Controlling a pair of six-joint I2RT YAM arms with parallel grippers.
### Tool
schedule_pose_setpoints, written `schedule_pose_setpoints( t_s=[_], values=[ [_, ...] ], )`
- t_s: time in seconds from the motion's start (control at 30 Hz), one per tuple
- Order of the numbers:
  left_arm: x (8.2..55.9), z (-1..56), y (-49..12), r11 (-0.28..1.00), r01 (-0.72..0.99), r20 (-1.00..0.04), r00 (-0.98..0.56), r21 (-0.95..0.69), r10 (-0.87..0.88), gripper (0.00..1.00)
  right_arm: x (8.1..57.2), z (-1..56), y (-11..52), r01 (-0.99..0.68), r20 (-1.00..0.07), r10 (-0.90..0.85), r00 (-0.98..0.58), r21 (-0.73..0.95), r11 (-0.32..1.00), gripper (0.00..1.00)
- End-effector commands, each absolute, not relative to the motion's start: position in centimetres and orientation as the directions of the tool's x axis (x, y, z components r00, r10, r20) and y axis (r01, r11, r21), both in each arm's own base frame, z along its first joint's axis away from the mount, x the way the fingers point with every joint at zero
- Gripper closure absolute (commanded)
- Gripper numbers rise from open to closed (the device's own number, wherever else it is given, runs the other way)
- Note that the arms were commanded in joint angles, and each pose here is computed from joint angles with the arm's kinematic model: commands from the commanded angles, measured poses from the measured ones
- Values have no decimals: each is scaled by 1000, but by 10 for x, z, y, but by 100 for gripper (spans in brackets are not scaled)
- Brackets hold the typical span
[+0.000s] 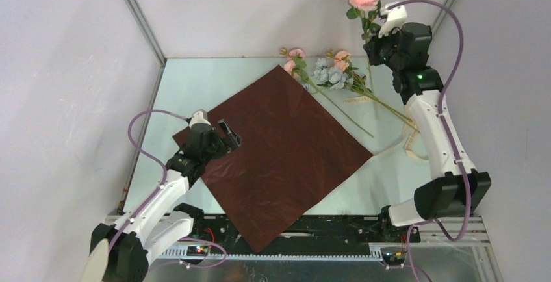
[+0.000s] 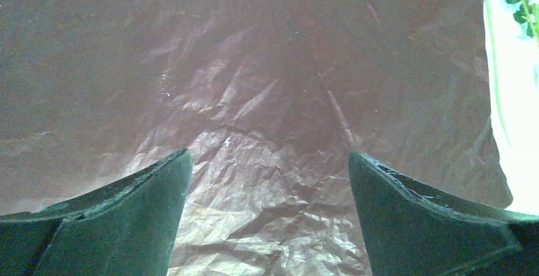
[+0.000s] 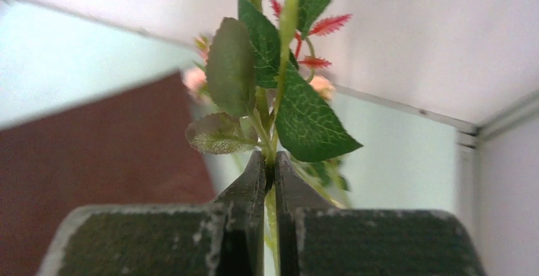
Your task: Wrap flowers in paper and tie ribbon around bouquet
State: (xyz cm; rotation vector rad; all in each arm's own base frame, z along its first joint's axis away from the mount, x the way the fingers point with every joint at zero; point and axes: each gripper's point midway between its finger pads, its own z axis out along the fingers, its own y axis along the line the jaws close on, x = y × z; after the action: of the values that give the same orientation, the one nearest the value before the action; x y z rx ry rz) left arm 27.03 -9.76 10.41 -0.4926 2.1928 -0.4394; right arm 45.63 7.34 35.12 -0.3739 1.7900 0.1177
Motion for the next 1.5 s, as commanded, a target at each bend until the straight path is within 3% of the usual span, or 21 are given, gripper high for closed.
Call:
schedule_pose_setpoints(
  t_s=[0.0,0.1,0.17,0.3,0.4,0.6,0.87,0.97,1.07,1.23,1.27,1.3,1.37,1.47],
  values=[
    [273,114,-103,848,-159,-664,-556,-506,-500,0,415,426,124,-347,-938,258,-231,327,879,100],
    [274,116,-102,847,-162,-666,-551,-506,-504,0,398,408,171,-342,-790,449,-419,595,727,100],
    [275,117,-102,846,-165,-667,-547,-507,-506,0,391,382,211,-343,-702,485,-521,693,634,100],
    [275,119,-100,844,-170,-670,-537,-509,-512,0,391,311,279,-207,-534,531,-658,806,554,100],
    [275,119,-100,847,-169,-673,-537,-505,-508,0,396,280,329,-178,-479,538,-694,837,517,100],
    [273,110,-100,853,-172,-666,-557,-492,-496,0,423,154,377,-15,-386,498,-776,801,598,100],
    [277,98,-108,856,-163,-643,-595,-491,-482,0,447,66,378,84,-423,454,-784,653,753,99],
    [277,94,-108,859,-168,-637,-606,-483,-477,0,444,52,373,84,-422,412,-807,609,788,83],
    [279,93,-109,861,-165,-634,-612,-482,-473,0,440,65,367,46,-442,372,-816,592,804,60],
    [277,94,-106,871,-168,-639,-617,-462,-458,0,444,131,331,-304,-709,77,-701,395,867,31],
    [276,95,-106,871,-164,-644,-613,-463,-458,0,451,138,316,-360,-750,18,-661,338,870,22],
    [276,94,-105,871,-163,-646,-611,-463,-457,0,448,151,305,-442,-791,-62,-609,273,854,8],
    [275,95,-105,871,-156,-651,-606,-466,-457,0,454,167,278,-531,-829,-145,-541,203,822,1],
    [276,97,-107,871,-145,-653,-607,-469,-453,0,471,164,224,-623,-835,-296,-464,70,779,1]
  ],
)
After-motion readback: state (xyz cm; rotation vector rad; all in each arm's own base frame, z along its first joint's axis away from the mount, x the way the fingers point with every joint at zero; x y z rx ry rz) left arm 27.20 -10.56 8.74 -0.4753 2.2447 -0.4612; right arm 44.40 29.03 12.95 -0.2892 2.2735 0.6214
